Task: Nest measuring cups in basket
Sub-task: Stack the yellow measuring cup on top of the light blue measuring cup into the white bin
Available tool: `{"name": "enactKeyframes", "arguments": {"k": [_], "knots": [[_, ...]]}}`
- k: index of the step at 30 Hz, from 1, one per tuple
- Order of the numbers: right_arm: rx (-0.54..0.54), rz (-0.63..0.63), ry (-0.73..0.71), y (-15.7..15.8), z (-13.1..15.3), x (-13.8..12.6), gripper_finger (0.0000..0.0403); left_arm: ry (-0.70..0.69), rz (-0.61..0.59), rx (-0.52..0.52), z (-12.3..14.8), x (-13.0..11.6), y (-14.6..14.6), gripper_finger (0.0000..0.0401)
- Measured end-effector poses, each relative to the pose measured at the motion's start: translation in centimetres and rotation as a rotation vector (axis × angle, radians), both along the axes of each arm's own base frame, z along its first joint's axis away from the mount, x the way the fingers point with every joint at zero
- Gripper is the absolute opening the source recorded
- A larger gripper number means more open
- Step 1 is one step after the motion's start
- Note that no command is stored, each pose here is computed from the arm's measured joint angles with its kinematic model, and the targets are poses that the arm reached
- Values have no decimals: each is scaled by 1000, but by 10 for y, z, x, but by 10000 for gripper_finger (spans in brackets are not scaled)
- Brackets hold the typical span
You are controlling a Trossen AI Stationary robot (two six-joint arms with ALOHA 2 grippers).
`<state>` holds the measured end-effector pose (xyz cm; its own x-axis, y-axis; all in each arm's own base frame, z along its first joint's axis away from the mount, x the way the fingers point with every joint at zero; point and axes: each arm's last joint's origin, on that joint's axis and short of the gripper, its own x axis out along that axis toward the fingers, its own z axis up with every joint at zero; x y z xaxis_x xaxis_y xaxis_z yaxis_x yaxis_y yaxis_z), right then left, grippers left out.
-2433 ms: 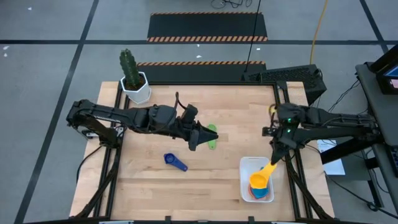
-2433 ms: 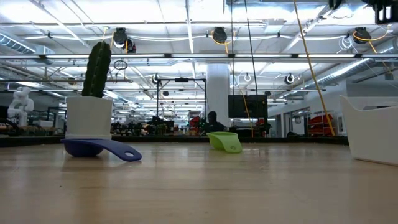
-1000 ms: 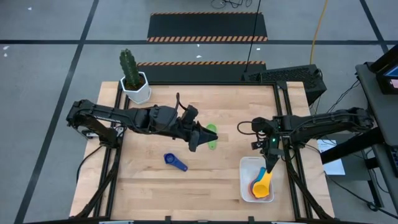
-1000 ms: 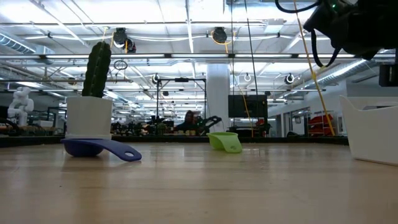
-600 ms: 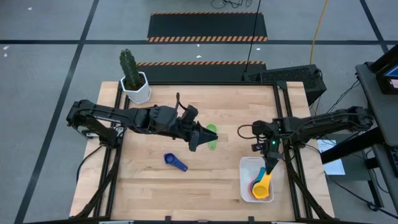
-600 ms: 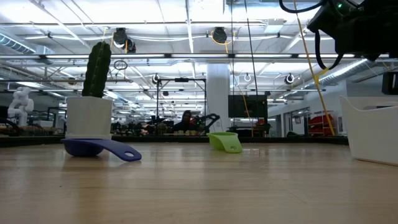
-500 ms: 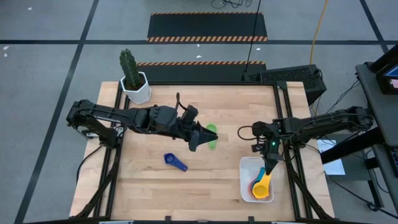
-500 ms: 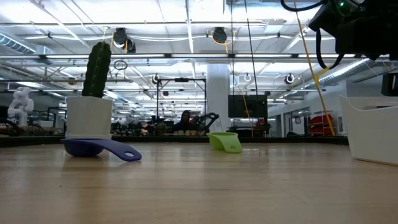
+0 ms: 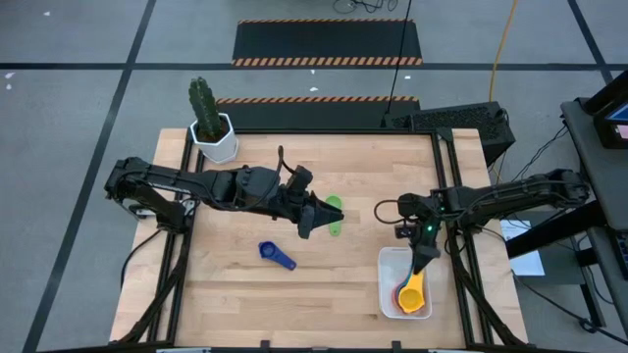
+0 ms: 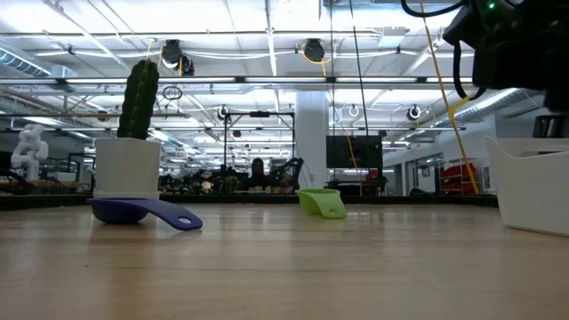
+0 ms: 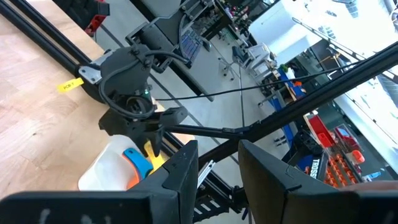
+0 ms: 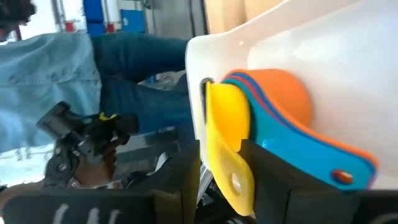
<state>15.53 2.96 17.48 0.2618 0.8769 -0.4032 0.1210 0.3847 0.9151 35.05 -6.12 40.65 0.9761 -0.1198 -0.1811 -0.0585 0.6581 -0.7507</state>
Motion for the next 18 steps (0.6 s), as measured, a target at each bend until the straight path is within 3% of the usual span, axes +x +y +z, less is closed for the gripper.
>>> {"name": "enactKeyframes", "arguments": {"k": [5,12,18], "knots": [[-60,-44,4,-1,-1,1,120,0,0,0,0,0,0,118],[-254,-62,-16,-4,11,1,123,-1,0,4,0,0,0,118],[-286,-56,31,-5,12,-3,123,-1,7,14,0,0,0,118]]}}
